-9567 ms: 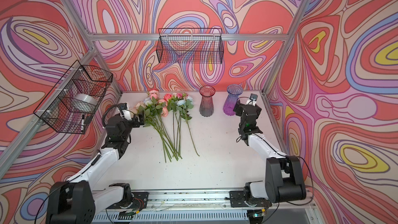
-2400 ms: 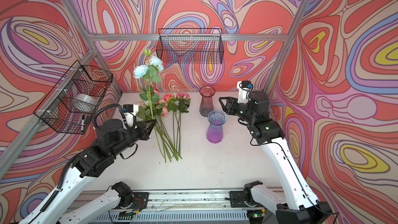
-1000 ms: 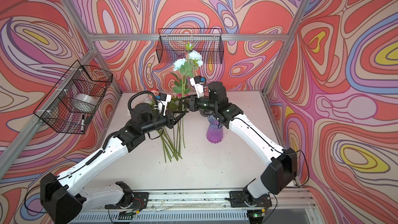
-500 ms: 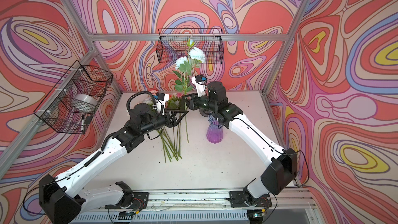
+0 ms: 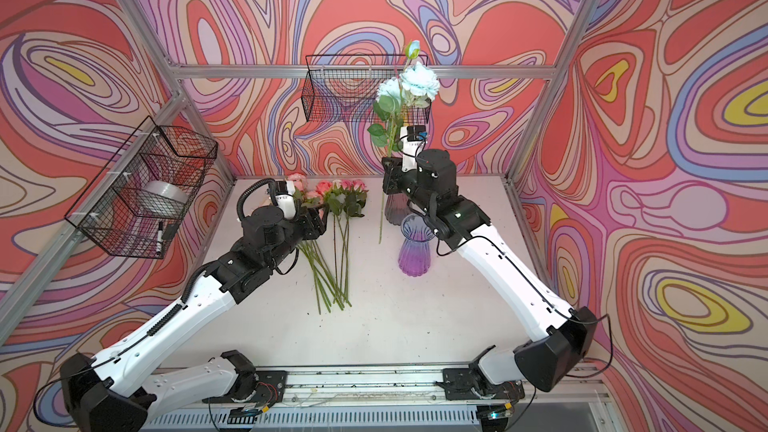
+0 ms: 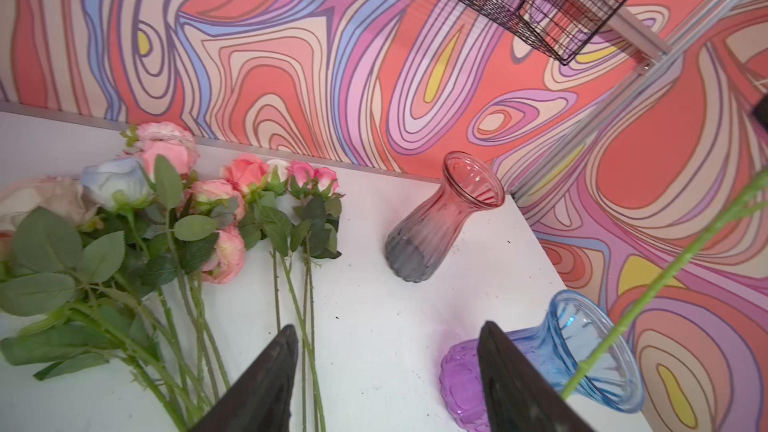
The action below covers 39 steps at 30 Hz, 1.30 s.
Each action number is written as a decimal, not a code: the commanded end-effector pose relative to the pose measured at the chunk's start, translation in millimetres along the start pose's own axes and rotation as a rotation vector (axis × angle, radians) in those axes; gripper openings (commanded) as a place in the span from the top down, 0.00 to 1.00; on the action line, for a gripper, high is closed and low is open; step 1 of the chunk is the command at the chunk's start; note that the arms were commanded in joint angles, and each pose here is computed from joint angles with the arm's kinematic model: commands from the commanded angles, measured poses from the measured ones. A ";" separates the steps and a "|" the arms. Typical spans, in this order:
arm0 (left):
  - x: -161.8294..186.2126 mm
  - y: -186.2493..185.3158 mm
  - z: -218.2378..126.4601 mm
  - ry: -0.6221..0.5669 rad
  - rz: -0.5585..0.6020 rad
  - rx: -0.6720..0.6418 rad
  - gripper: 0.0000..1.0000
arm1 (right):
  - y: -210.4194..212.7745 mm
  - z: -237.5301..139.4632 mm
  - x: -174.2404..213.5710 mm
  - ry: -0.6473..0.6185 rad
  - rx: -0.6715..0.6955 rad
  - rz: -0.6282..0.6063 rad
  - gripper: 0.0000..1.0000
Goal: Arrange the flowers into the vase
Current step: 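Open the left gripper and draw back while the right carries the rose over the vase, then lower the rose stem into the purple vase and open the right gripper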
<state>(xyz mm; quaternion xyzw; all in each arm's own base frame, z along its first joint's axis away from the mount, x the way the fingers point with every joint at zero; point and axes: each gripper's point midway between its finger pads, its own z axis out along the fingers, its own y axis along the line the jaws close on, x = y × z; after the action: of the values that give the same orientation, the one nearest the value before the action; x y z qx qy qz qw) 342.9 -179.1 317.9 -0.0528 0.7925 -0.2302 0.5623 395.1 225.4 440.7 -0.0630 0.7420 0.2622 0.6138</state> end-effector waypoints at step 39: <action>16.7 13.4 10.2 0.045 -0.029 -0.074 0.31 | -114.3 -22.6 117.3 0.202 0.298 0.130 0.94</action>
<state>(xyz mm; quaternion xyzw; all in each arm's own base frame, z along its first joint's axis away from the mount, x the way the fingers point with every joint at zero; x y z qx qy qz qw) 348.7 -174.4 302.6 -0.0756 0.8044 -0.2109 0.5502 396.5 137.3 310.0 0.0503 0.8238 0.1606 0.5413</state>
